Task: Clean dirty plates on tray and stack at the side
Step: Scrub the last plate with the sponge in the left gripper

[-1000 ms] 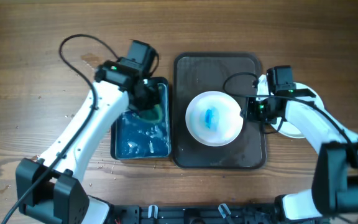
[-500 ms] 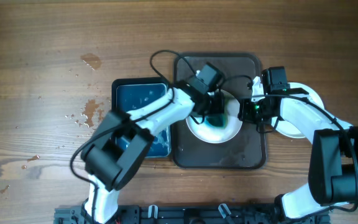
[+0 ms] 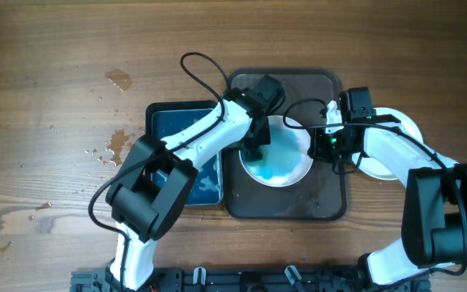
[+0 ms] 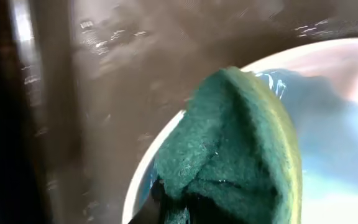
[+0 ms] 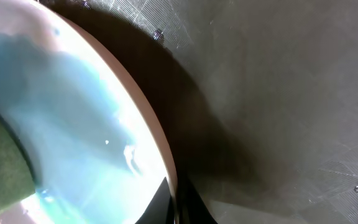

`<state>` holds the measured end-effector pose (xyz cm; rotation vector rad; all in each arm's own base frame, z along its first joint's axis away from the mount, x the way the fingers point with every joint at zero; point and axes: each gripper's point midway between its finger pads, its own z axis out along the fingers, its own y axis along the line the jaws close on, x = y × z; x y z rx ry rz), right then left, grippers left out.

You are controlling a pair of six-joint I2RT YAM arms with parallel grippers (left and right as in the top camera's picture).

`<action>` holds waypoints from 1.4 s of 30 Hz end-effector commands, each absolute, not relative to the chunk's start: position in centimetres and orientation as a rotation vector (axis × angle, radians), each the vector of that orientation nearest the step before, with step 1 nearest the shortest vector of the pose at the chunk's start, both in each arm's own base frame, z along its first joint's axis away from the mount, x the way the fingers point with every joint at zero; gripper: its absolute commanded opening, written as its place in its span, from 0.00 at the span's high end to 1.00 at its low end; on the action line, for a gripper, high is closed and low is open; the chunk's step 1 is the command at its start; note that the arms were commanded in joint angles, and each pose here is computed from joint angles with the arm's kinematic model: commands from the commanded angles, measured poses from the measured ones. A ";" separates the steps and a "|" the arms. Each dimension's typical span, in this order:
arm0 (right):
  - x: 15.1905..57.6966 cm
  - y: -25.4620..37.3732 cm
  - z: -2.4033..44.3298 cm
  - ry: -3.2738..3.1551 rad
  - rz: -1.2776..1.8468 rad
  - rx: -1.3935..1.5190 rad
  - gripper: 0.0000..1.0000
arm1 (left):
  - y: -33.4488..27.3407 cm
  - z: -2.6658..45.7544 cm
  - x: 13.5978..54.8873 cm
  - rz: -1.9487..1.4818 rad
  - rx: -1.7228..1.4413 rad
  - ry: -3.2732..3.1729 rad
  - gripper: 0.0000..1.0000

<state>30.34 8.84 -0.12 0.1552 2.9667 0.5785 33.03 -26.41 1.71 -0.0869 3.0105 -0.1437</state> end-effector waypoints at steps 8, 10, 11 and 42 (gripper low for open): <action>29.6 7.6 -1.5 3.019 0.485 0.162 0.96 | -40.6 0.6 28.7 -0.866 0.221 3.008 0.96; 29.5 7.6 -1.5 3.020 0.486 0.162 0.96 | -41.3 0.6 27.9 -0.869 0.255 3.004 0.96; 29.5 7.6 -1.5 3.020 0.486 0.162 0.96 | -41.3 0.6 28.0 -0.867 0.254 3.005 0.96; 29.6 7.6 -1.4 3.019 0.486 0.172 0.96 | -15.6 13.5 31.3 0.170 -0.321 2.950 0.96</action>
